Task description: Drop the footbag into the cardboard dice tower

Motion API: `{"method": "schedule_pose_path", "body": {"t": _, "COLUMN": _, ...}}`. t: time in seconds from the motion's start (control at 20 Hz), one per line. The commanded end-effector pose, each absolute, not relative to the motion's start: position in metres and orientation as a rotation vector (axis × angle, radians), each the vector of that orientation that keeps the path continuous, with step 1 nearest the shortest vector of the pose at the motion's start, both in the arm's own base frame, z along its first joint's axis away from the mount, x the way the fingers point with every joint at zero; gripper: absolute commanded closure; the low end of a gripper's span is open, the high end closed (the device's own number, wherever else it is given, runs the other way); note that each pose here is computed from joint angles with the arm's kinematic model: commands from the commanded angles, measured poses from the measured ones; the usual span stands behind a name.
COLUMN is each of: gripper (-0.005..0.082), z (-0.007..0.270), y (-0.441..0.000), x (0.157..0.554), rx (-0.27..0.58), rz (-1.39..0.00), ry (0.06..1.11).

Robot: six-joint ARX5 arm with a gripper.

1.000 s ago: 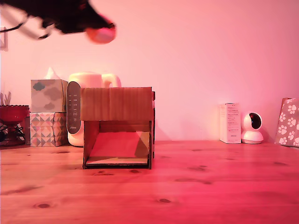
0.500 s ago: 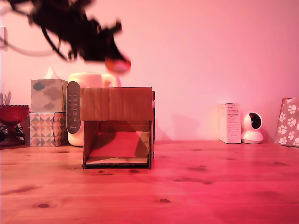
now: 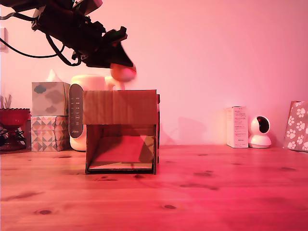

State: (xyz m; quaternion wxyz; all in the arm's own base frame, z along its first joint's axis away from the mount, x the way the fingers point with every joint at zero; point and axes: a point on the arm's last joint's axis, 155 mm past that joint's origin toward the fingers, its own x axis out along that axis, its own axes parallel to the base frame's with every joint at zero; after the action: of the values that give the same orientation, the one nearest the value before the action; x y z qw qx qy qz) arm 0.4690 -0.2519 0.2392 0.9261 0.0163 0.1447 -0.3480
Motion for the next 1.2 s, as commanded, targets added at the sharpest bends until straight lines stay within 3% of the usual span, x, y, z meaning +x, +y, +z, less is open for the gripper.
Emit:
{"method": "schedule_pose_path", "body": {"t": 0.0, "gripper": -0.0009, "z": 0.251, "y": -0.253, "x": 0.465, "rx": 0.036, "rz": -0.721, "ry": 0.282}}
{"method": "schedule_pose_path", "body": {"t": 0.15, "gripper": 0.0005, "z": 0.257, "y": -0.247, "x": 0.45, "rx": 0.037, "rz": -0.721, "ry": 0.325}}
{"method": "schedule_pose_path", "body": {"t": 0.2, "gripper": 0.0052, "z": 0.258, "y": -0.246, "x": 0.445, "rx": 0.037, "rz": -0.721, "ry": 0.339}}
{"method": "schedule_pose_path", "body": {"t": 0.25, "gripper": 0.0168, "z": 0.26, "y": -0.243, "x": 0.439, "rx": 0.037, "rz": -0.721, "ry": 0.355}}
{"method": "schedule_pose_path", "body": {"t": 0.4, "gripper": 0.0815, "z": 0.259, "y": -0.249, "x": 0.41, "rx": 0.023, "rz": -0.813, "ry": 0.429}}
{"method": "schedule_pose_path", "body": {"t": 0.45, "gripper": 0.0758, "z": 0.256, "y": -0.25, "x": 0.403, "rx": 0.018, "rz": -0.835, "ry": 0.457}}
{"method": "schedule_pose_path", "body": {"t": 0.65, "gripper": 0.0793, "z": 0.236, "y": -0.251, "x": 0.382, "rx": 0.04, "rz": -0.899, "ry": 0.546}}
{"method": "schedule_pose_path", "body": {"t": 0.9, "gripper": 0.0793, "z": 0.243, "y": -0.243, "x": 0.372, "rx": 0.043, "rz": -0.878, "ry": 0.474}}
{"method": "schedule_pose_path", "body": {"t": 1.15, "gripper": 0.0793, "z": 0.23, "y": -0.218, "x": 0.353, "rx": 0.014, "rz": -0.814, "ry": 0.416}}
